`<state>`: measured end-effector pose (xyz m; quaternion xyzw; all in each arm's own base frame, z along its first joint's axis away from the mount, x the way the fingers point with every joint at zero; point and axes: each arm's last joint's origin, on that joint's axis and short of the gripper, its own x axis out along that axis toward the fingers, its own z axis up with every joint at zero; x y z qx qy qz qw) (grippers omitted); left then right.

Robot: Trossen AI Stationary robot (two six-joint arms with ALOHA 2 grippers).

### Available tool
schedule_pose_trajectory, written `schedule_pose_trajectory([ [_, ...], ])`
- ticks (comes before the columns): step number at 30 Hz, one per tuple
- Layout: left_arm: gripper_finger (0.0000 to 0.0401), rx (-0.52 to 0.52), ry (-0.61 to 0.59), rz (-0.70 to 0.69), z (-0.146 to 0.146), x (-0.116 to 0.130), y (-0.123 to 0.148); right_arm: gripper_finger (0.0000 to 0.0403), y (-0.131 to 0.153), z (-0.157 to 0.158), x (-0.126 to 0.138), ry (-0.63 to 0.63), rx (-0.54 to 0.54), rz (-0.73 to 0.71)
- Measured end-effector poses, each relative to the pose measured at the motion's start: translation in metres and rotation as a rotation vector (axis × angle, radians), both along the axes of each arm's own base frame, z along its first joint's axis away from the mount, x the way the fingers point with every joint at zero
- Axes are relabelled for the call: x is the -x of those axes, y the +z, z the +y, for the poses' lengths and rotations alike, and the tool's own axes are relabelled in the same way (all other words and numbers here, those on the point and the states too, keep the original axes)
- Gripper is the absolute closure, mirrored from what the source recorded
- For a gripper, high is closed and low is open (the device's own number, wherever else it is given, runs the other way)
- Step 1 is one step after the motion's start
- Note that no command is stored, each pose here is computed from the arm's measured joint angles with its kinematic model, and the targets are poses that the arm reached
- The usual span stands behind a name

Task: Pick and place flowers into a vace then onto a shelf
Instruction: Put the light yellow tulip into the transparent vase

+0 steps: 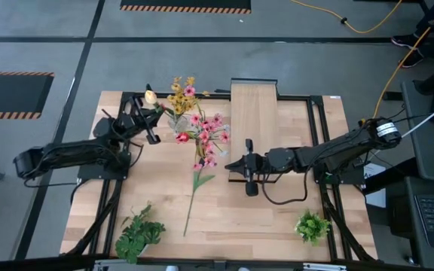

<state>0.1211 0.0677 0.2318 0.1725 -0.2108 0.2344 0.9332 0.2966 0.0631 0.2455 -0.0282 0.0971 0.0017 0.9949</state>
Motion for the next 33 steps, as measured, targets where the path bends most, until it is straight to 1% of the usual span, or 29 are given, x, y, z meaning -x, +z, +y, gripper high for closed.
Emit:
schedule_pose_trajectory([
  [3, 0.0398, 0.021, 0.018, -0.002, 0.006, -0.002, -0.002, 0.0398, 0.000, 0.000, 0.000, 0.000, 0.000, 0.000],
  [6, 0.0398, 0.050, 0.035, 0.032, 0.012, -0.005, -0.008, 0.0398, 0.000, 0.000, 0.000, 0.000, 0.001, 0.000],
  [11, 0.0398, 0.060, 0.050, 0.047, 0.017, -0.009, -0.013, 0.0398, 0.000, 0.000, 0.000, 0.001, 0.001, 0.000],
  [16, 0.0398, 0.092, 0.049, 0.094, 0.021, -0.014, -0.021, 0.0398, 0.000, 0.000, 0.000, 0.005, 0.022, 0.001],
  [26, 0.0398, 0.146, 0.053, 0.161, 0.027, -0.023, -0.035, 0.0398, 0.000, 0.000, 0.000, 0.005, 0.021, 0.001],
  [33, 0.0392, 0.161, 0.069, 0.174, 0.029, -0.025, -0.039, 0.0398, 0.000, 0.000, 0.000, 0.006, 0.021, 0.004],
])
